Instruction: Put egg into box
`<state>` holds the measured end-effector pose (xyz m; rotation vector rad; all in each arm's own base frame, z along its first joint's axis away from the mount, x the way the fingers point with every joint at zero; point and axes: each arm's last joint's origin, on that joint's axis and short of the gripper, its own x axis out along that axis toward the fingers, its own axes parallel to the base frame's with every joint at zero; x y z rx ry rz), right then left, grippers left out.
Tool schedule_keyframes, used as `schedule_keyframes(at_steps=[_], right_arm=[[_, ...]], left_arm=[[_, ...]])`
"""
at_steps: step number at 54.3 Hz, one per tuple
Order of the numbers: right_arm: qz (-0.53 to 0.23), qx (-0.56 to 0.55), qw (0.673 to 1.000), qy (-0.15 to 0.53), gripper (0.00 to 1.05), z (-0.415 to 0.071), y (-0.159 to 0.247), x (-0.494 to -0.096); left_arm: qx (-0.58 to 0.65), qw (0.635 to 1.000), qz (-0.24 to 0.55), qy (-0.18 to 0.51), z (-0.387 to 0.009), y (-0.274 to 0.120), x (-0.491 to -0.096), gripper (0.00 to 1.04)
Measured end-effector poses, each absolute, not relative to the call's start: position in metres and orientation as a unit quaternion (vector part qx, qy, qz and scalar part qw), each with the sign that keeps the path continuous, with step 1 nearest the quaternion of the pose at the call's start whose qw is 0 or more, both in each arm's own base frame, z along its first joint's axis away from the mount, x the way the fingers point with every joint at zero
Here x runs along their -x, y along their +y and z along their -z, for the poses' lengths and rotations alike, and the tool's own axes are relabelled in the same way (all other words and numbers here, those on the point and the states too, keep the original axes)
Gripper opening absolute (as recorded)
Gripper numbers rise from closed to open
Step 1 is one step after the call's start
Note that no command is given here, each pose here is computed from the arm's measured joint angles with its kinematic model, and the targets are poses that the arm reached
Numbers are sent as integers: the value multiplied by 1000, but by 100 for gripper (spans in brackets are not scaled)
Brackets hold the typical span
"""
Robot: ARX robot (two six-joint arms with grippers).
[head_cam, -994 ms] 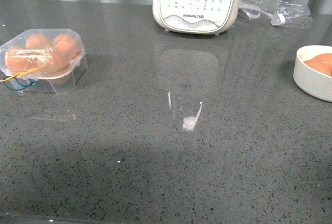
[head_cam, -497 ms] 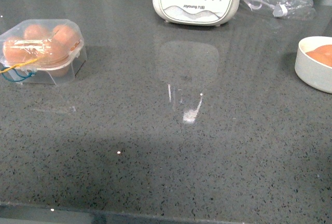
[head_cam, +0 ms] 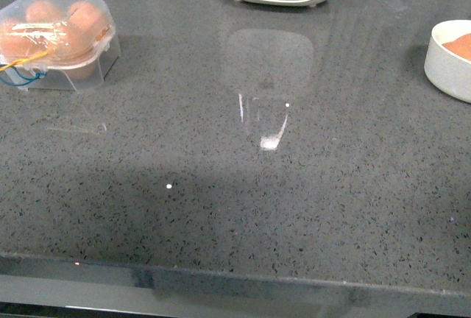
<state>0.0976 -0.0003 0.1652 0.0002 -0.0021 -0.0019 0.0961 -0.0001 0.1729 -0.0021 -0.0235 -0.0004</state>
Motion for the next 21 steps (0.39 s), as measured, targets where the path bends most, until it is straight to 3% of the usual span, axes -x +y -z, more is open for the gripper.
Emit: schedule_keyframes(at_steps=[21], right_arm=[[1,0,1000,-1,97,-165,0,-98]], left_arm=[[1,1000,0,-12,-173,0,-96,98]])
